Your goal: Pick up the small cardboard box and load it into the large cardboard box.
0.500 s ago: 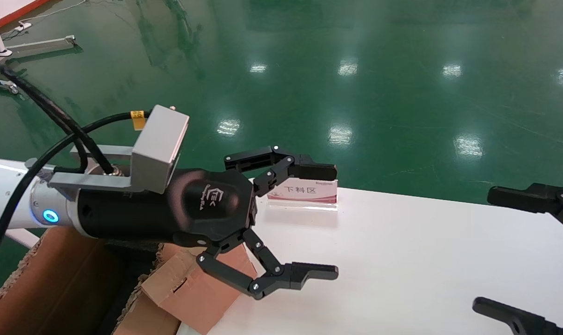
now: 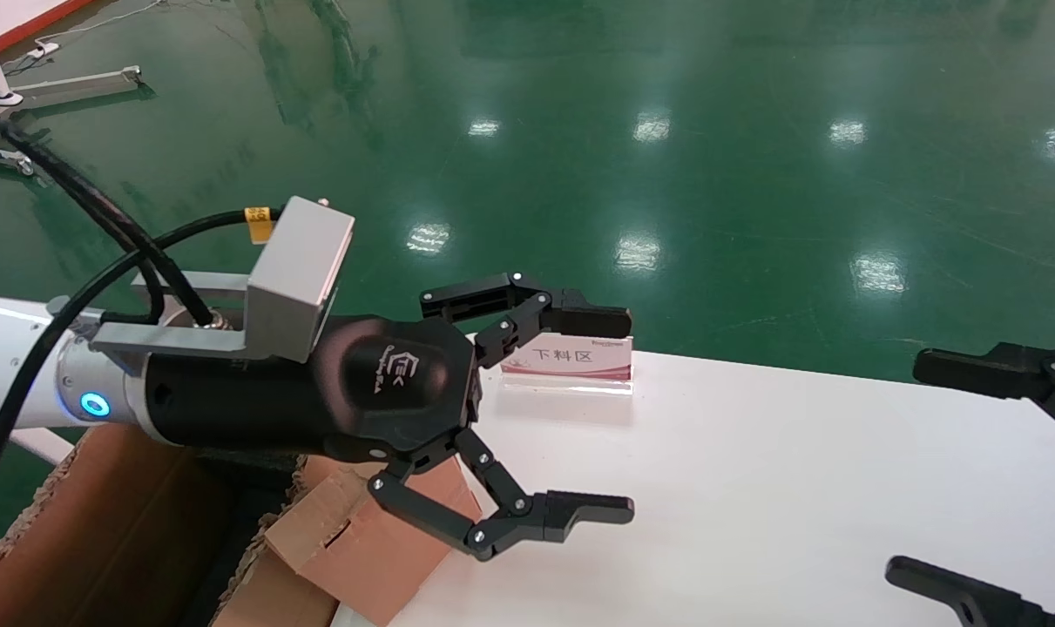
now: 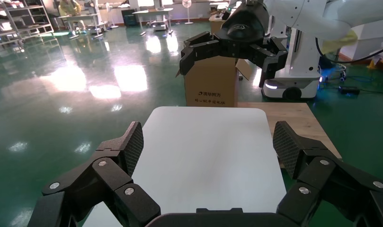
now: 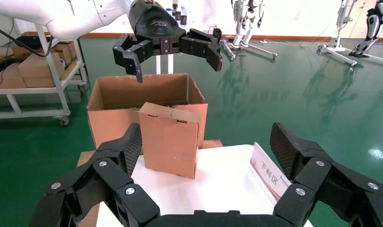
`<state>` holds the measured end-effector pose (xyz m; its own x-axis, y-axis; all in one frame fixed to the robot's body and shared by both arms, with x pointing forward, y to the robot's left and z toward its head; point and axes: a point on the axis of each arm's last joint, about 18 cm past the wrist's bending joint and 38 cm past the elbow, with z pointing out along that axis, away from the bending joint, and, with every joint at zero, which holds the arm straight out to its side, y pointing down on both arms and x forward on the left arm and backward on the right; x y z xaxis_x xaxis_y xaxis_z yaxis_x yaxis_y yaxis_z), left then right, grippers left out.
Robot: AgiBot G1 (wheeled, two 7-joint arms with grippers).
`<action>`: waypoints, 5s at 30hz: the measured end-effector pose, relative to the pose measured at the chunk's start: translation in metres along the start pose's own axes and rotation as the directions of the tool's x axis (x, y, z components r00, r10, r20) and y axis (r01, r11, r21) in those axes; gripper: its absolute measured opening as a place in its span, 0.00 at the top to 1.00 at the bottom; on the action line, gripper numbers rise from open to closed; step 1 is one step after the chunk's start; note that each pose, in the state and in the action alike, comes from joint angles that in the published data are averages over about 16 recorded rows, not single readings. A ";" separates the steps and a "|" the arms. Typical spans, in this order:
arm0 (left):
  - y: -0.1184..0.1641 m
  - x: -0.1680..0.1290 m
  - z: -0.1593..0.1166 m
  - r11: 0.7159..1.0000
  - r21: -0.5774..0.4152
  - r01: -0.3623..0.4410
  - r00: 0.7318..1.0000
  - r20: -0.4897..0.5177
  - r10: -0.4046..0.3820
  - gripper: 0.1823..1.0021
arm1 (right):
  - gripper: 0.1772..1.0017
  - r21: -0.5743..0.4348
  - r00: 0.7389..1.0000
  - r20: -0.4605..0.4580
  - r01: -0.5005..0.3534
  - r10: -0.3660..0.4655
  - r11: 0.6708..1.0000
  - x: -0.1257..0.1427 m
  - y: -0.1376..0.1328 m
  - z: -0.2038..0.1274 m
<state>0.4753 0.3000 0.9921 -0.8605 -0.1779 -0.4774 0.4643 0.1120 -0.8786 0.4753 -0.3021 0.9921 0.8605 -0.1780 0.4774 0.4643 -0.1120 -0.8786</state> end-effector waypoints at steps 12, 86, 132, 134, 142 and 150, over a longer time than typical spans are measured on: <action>0.001 -0.001 -0.002 1.000 -0.022 -0.005 1.000 0.006 0.005 0.01 | 0.01 0.000 1.000 0.000 0.000 0.000 1.000 0.000 0.000 0.000; 0.006 -0.050 -0.007 0.186 -0.721 0.668 0.743 0.659 -0.117 0.01 | 0.01 0.000 1.000 0.000 0.000 0.000 1.000 0.000 0.000 0.000; 0.056 -0.042 -0.010 0.013 -0.702 0.712 0.700 0.708 -0.094 0.01 | 0.01 0.000 1.000 0.000 0.000 0.000 1.000 0.000 0.000 0.000; 0.057 -0.042 -0.010 0.014 -0.703 0.711 0.701 0.707 -0.093 0.01 | 0.01 0.000 1.000 0.000 0.000 0.000 1.000 0.000 0.000 0.000; 0.059 -0.042 -0.010 0.016 -0.703 0.711 0.701 0.707 -0.092 0.01 | 0.01 0.000 1.000 0.000 0.000 0.000 1.000 0.000 0.000 0.000; 0.060 -0.043 -0.010 0.017 -0.703 0.711 0.702 0.707 -0.092 0.07 | 0.01 0.000 1.000 -0.001 0.000 0.000 1.000 0.000 0.000 0.000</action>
<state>0.5380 0.3236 0.9595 -0.4979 -0.8260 -0.2643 -0.7513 0.5631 -0.3442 0.4754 -0.3022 0.9921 0.8605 -0.1786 0.4772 0.4641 -0.1119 -0.8787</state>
